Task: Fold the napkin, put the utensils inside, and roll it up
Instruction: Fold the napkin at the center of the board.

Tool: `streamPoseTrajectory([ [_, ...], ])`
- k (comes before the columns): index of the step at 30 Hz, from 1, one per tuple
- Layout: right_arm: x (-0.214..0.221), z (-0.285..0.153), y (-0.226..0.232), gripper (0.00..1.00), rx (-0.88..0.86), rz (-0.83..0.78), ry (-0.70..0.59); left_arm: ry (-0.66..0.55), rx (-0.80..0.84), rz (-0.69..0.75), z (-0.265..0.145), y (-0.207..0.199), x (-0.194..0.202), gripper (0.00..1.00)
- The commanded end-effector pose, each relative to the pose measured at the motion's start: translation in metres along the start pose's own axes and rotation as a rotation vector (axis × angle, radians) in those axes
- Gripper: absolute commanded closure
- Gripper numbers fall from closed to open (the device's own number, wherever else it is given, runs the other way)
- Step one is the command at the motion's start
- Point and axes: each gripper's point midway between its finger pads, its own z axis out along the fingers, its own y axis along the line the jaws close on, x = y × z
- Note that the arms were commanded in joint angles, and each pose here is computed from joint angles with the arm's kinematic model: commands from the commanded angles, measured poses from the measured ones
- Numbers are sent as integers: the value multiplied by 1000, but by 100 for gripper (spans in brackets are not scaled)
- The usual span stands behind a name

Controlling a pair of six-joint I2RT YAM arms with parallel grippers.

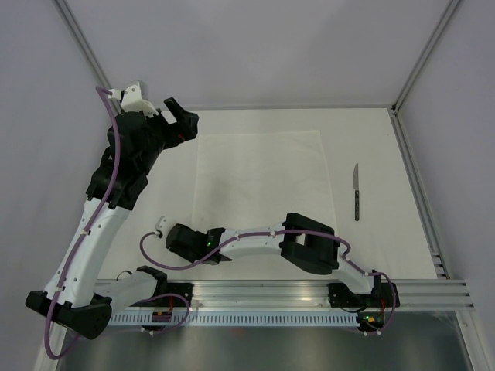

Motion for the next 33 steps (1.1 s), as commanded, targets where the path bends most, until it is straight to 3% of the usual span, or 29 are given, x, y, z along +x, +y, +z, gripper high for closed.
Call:
streamPoseTrajectory([
  [1,-5,-6,-7,57,46,14,-16,-24,-10,38,-2,3,-5,0],
  [8,-6,-10,-7,56,47,25,-14,-14,-13,32,3,4,-1,0],
  [11,-6,-13,-6,64,46,50,-13,-16,-22,31,3,5,-1,0],
  [33,18,-8,-13,64,18,133,51,-16,-29,37,10,7,1,0],
])
